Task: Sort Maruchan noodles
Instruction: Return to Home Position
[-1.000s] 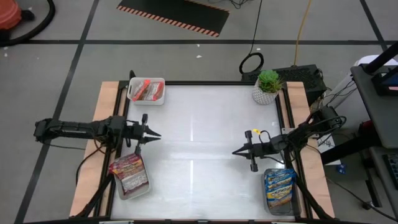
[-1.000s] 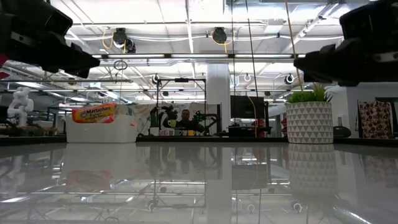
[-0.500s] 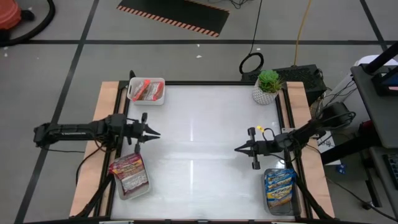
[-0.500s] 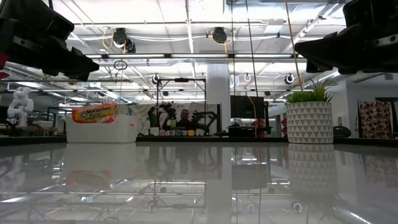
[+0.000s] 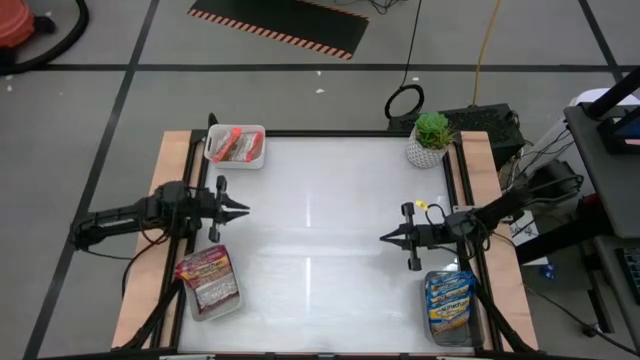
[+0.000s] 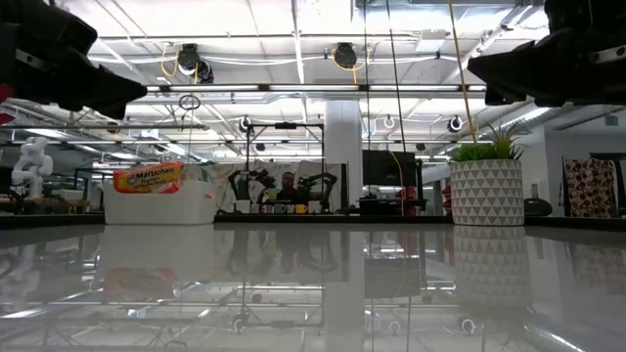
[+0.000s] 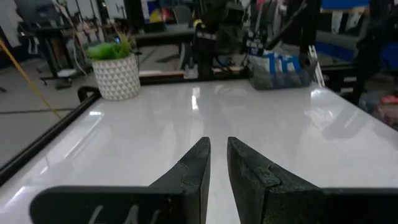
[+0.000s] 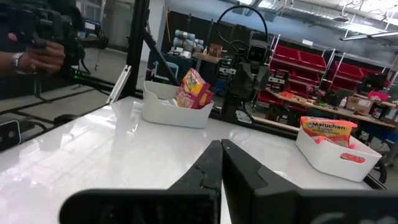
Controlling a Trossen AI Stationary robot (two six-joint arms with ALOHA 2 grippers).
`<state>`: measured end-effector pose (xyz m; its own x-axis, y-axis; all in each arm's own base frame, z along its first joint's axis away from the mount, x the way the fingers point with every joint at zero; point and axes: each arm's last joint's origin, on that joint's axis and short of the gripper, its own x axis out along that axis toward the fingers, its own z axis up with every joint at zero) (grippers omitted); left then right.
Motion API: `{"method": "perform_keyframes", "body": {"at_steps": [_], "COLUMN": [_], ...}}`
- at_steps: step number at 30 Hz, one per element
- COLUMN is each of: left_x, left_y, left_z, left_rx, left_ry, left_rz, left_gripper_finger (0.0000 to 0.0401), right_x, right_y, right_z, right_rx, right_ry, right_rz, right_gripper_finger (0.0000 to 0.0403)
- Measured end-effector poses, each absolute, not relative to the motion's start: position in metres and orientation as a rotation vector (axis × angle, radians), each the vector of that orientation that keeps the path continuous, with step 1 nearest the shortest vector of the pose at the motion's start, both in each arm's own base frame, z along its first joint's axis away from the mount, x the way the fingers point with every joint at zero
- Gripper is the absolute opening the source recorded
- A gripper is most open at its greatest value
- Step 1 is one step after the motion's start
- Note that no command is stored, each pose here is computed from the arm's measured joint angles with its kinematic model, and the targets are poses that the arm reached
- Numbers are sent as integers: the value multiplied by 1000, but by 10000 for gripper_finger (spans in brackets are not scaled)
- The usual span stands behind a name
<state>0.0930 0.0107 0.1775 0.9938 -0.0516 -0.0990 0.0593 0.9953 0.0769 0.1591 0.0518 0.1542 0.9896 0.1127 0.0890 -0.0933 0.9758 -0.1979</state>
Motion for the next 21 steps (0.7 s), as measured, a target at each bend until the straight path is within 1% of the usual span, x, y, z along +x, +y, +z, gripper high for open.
{"method": "perform_keyframes", "body": {"at_steps": [4, 8, 14, 16, 21], "left_x": [93, 93, 95, 97, 101], "left_y": [11, 11, 12, 12, 12], "left_z": [174, 173, 172, 169, 164], "left_rx": [68, 68, 53, 44, 33], "left_ry": [43, 38, -10, -29, 28], "left_rz": [-51, -52, -20, -21, -15], "left_gripper_finger": [60, 60, 60, 60, 60], "right_x": [158, 158, 156, 155, 152], "right_y": [52, 51, 47, 46, 45], "right_z": [155, 158, 163, 165, 169], "right_rx": [-194, -191, -190, -210, -242], "right_ry": [-103, -122, -138, -151, -165], "right_rz": [103, 100, -29, -35, -40], "right_gripper_finger": [0, 0, 0, 0, 0]}}
